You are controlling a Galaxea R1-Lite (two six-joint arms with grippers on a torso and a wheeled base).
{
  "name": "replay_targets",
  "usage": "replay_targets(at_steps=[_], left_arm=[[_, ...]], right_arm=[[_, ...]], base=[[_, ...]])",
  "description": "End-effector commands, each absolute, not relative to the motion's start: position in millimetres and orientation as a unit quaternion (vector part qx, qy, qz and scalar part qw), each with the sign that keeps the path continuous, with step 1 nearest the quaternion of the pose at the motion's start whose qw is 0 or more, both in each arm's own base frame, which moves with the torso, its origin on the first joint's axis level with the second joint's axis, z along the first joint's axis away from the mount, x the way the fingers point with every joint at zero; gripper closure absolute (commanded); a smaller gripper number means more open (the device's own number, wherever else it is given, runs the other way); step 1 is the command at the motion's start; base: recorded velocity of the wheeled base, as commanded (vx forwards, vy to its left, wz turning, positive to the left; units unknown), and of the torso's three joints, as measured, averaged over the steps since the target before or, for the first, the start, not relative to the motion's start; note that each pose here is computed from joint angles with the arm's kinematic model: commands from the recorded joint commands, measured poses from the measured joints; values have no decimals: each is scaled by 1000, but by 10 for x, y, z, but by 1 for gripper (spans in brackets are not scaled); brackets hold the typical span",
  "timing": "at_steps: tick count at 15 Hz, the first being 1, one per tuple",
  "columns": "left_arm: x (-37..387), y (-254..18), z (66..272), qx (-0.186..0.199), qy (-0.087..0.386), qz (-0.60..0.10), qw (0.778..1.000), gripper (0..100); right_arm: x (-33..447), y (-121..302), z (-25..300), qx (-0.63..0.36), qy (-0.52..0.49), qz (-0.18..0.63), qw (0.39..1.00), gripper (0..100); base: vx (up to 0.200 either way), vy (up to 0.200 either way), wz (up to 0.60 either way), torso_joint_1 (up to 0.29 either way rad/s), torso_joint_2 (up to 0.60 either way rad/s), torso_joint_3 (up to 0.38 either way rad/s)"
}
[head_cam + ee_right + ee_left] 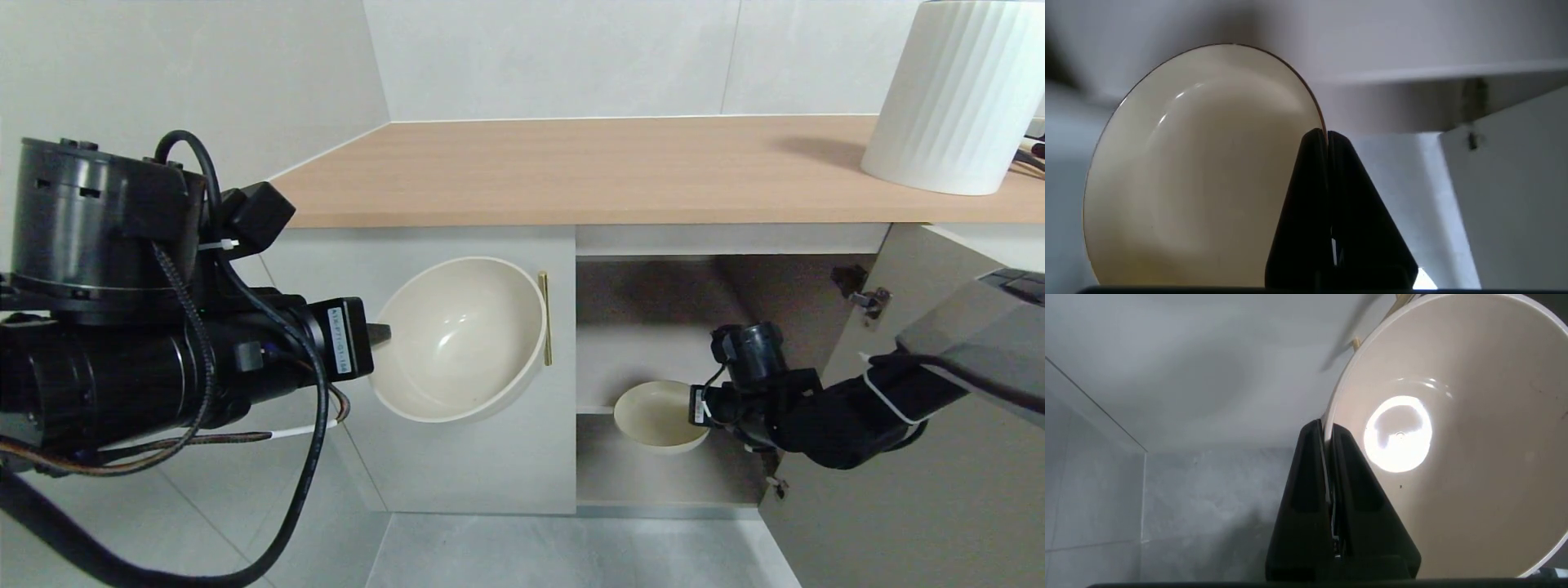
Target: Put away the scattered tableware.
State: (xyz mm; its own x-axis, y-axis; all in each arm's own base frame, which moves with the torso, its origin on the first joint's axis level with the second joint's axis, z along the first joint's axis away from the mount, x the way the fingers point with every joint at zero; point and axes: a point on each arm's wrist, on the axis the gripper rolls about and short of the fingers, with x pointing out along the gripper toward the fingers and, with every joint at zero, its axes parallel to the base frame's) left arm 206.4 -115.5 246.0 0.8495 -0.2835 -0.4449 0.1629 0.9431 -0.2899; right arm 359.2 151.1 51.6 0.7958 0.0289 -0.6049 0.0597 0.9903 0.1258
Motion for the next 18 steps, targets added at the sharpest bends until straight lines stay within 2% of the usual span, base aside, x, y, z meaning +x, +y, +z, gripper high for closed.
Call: replay_targets(at_steps=[1, 7, 13, 18], left_arm=[[2070, -1159, 2453, -121, 249, -117, 954, 100], [2114, -1193, 2398, -117, 260, -115, 952, 100], [2135, -1213, 2363, -113, 266, -114, 951, 100], [2138, -1215, 2360, -113, 266, -113, 951, 100]], right_arm=[[3793, 1479, 230, 62, 329, -37, 941, 100], [4244, 1268, 76, 75, 283, -114, 949, 100], [4542, 1234, -16, 80, 238, -174, 952, 100], [4619, 1262, -16, 84, 226, -175, 955, 100]], base=[[0, 0, 0, 0, 0, 0], [0, 0, 0, 0, 0, 0], [0, 0, 0, 0, 0, 0], [0, 0, 0, 0, 0, 0]])
